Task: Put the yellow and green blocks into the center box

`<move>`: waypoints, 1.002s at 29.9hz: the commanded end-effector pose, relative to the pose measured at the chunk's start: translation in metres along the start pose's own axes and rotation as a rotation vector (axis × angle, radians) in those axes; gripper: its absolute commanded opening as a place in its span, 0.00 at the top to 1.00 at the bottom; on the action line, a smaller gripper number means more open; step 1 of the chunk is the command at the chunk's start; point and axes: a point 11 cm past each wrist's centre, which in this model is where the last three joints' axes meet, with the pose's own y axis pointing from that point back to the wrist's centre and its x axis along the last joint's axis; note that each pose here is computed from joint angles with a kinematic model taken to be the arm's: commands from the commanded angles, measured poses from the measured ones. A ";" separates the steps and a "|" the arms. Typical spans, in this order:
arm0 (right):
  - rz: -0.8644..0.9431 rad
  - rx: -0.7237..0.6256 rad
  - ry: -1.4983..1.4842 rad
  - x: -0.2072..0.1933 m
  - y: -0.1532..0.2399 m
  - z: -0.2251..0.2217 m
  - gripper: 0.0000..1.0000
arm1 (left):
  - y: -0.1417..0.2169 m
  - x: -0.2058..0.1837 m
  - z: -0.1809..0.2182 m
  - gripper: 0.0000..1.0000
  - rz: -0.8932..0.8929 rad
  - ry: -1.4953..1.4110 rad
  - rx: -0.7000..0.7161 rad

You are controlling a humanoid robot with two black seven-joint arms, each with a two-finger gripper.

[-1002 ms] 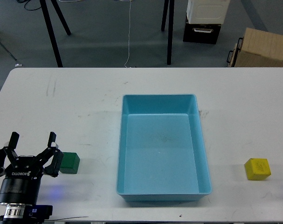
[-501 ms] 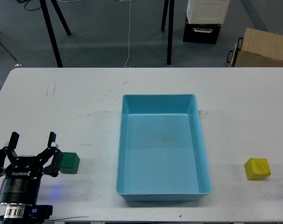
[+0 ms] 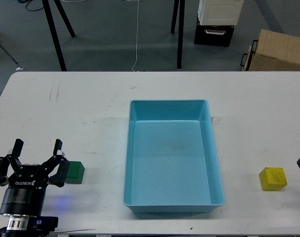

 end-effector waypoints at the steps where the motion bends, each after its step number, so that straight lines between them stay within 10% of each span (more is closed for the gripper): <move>1: 0.042 -0.118 0.146 -0.012 -0.005 -0.019 0.00 | -0.006 -0.002 -0.001 0.00 -0.015 -0.001 0.007; 13: 0.119 -0.667 1.068 -0.080 -0.067 -0.073 0.00 | -0.012 -0.003 -0.006 0.00 -0.031 0.013 0.007; 30: -0.040 -1.242 1.705 -0.080 -0.088 -0.015 0.00 | -0.015 -0.001 -0.013 0.00 -0.032 0.031 0.013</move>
